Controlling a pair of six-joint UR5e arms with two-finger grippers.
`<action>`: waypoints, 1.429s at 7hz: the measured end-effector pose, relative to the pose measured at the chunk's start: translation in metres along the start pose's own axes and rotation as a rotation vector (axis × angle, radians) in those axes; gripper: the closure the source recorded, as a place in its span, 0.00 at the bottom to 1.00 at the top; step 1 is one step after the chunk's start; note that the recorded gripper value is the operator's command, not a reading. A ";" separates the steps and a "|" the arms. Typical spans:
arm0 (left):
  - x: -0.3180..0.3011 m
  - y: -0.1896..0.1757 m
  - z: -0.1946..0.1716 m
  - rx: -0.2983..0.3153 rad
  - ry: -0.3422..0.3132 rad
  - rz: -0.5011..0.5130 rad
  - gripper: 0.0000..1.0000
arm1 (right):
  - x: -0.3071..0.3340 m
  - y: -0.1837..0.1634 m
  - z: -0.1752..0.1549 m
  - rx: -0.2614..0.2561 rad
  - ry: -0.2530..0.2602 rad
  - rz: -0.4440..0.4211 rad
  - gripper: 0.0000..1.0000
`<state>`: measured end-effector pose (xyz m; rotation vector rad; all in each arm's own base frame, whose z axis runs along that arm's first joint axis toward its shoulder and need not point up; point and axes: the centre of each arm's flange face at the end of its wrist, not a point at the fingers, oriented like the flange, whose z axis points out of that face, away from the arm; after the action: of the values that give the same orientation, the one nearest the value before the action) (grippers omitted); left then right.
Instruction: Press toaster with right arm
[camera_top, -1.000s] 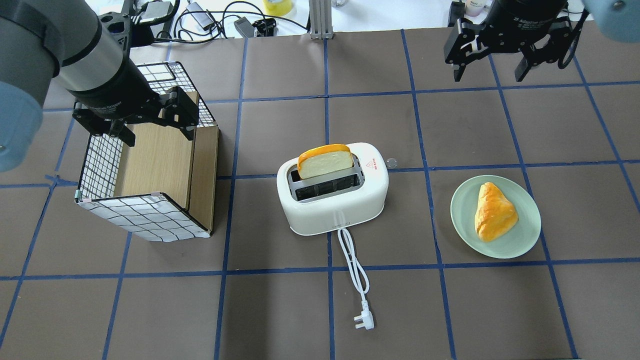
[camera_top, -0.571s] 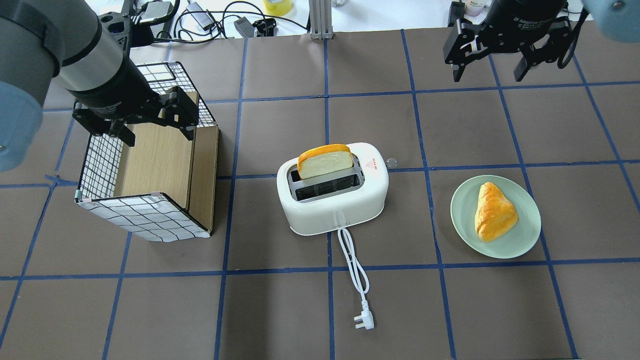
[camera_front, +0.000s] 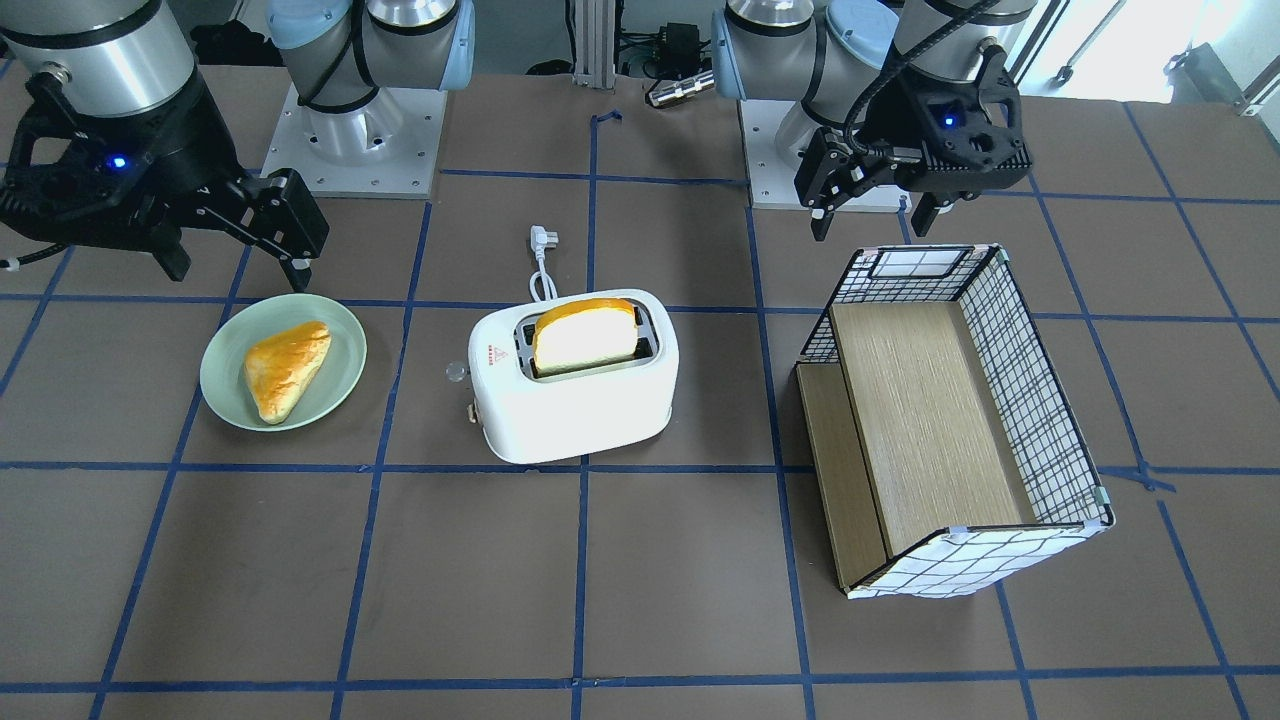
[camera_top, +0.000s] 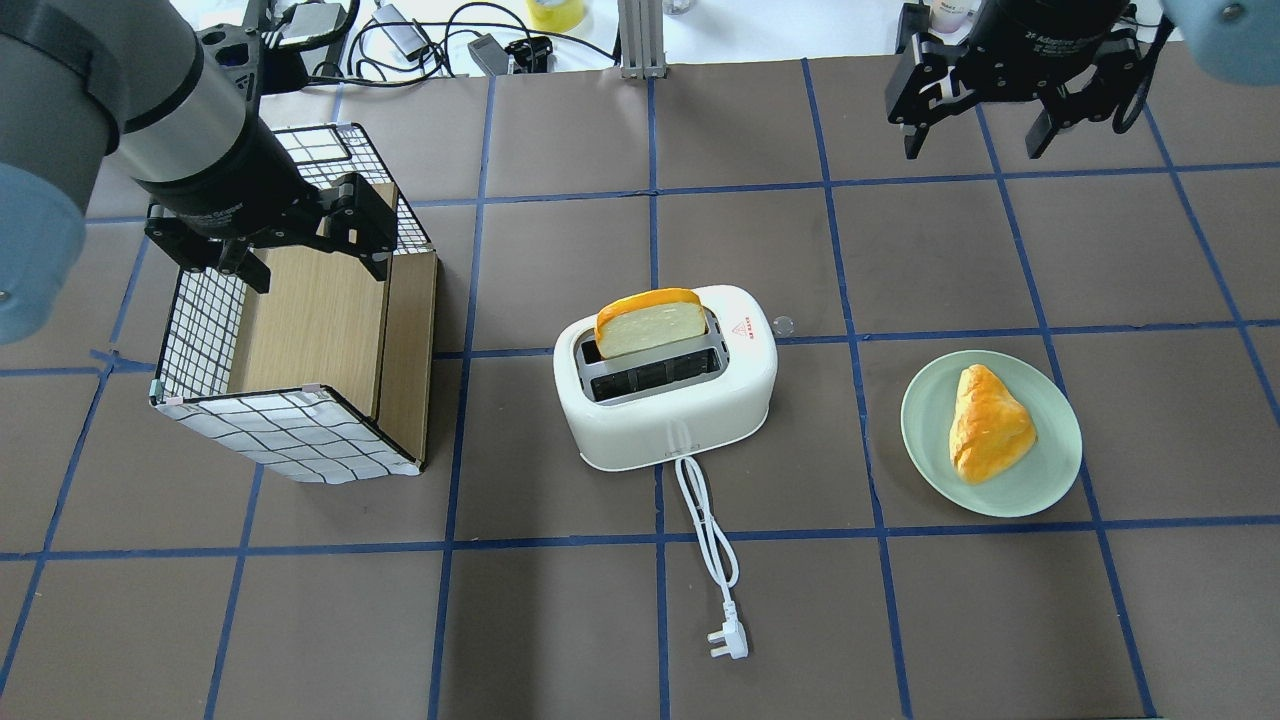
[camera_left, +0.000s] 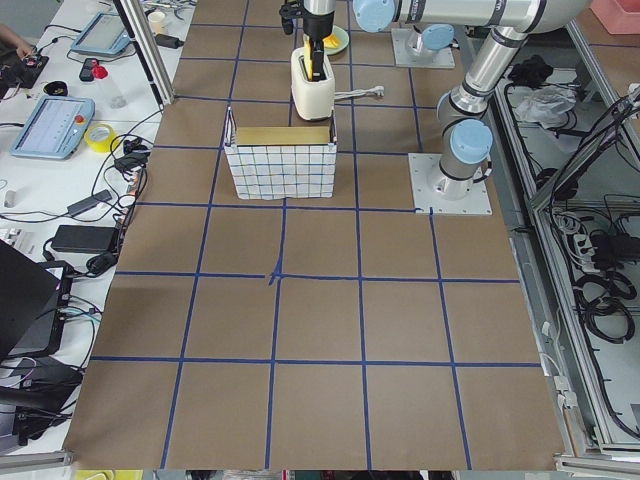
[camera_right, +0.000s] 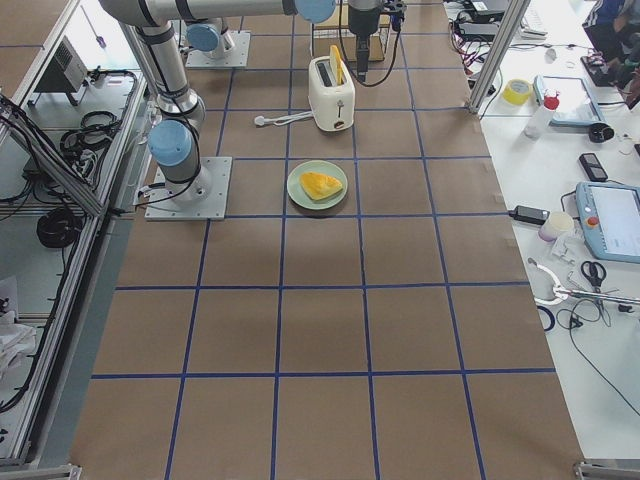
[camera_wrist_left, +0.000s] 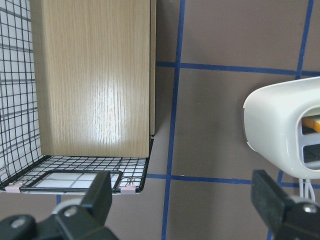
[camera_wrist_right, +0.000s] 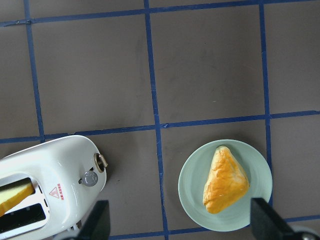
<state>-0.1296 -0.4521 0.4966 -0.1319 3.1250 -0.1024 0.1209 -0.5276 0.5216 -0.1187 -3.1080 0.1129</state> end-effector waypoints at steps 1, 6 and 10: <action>0.000 0.000 0.000 0.000 0.000 0.000 0.00 | 0.000 0.000 0.000 0.001 0.000 0.000 0.01; 0.000 0.000 0.000 0.000 0.000 0.000 0.00 | -0.003 -0.001 -0.004 -0.003 -0.039 0.003 1.00; 0.000 0.000 0.000 0.000 0.000 0.000 0.00 | 0.005 -0.004 0.037 -0.151 -0.368 0.090 1.00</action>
<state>-0.1296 -0.4521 0.4966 -0.1319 3.1249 -0.1024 0.1142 -0.5340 0.4852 -0.2705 -3.4758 -0.1127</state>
